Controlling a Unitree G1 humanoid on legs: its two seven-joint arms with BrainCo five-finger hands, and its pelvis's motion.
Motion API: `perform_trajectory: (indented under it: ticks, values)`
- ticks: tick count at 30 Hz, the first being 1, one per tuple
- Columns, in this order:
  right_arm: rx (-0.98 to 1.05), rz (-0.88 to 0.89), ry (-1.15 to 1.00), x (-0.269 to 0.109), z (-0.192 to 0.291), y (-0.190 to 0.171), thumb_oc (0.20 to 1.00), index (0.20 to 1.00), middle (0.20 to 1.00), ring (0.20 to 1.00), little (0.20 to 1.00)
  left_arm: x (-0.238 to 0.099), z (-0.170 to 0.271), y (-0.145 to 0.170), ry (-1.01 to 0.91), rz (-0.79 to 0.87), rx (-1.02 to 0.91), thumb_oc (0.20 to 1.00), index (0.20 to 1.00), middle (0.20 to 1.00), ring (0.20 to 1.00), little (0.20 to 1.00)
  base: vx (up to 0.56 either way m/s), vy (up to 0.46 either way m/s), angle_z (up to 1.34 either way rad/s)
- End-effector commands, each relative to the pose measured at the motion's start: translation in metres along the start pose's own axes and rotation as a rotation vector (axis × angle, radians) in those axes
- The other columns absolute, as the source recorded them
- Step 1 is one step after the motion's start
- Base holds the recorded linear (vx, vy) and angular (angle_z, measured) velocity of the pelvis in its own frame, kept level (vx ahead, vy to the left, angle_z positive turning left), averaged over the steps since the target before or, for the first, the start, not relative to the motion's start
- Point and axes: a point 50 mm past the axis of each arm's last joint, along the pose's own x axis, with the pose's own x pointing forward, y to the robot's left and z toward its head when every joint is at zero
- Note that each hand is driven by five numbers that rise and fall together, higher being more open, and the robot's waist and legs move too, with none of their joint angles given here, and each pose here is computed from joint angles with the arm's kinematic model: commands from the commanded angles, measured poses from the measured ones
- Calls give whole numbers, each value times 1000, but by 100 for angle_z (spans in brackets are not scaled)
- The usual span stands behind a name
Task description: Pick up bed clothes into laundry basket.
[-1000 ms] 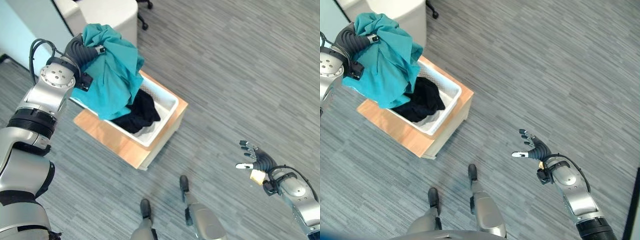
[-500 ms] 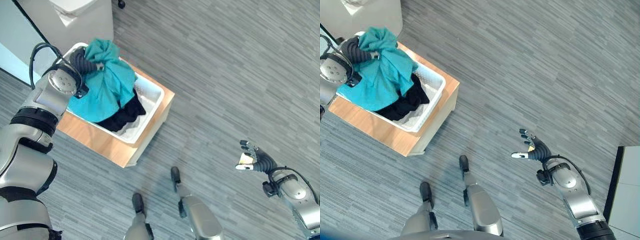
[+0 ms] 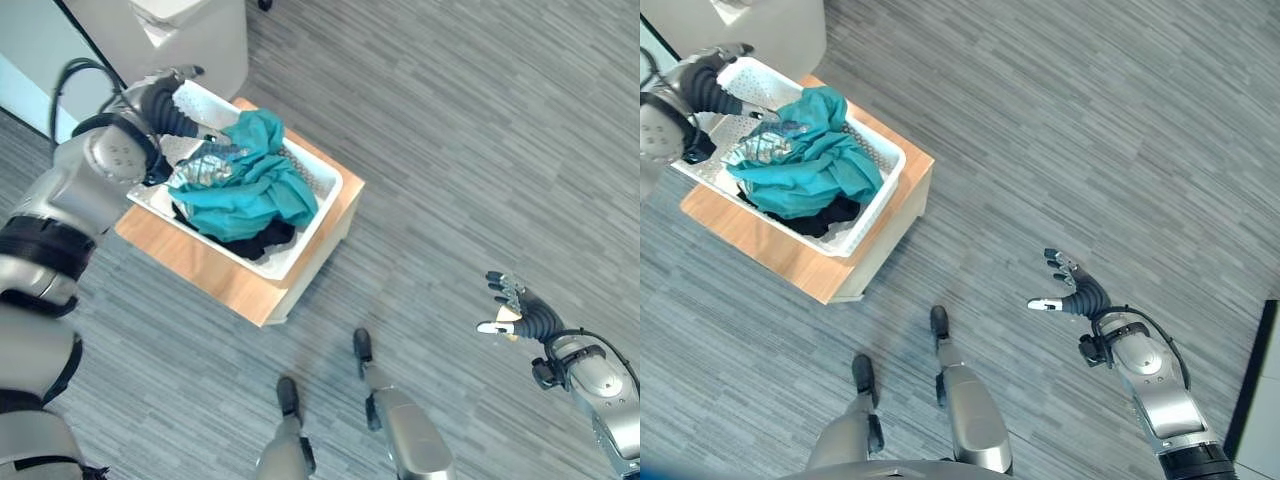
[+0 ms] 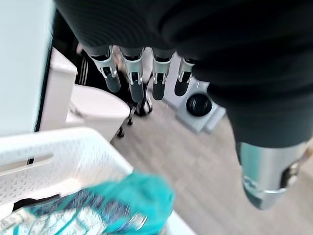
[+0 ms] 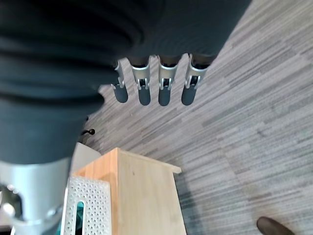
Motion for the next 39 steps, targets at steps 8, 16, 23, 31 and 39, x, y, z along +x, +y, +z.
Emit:
perform_trajectory:
  ticks: [8,16,23,31,39]
  values:
    - [250,-227,-79,-3,-3,-8,1000,1000,1000,1000,1000,-151,-79,-92,208,83,-751,1000,1000,1000,1000,1000,80,-13,12]
    - [472,-139,8,-5,-26,33,1000,1000,1000,1000,1000,-218,-81,-171,441,-23,-1022,1000,1000,1000,1000,1000,45,-27,34]
    - [897,-110,84,-16,-43,84,1000,1000,1000,1000,1000,-271,-53,-249,756,35,-1442,1000,1000,1000,1000,1000,5,-15,7]
    - [819,-73,-114,12,-3,65,1000,1000,1000,1000,1000,-257,-76,-203,648,176,-1221,1000,1000,1000,1000,1000,-10,18,7]
    - [814,-139,-160,7,1,62,1000,1000,1000,1000,1000,-264,-84,-187,650,273,-1122,1000,1000,1000,1000,1000,19,43,64]
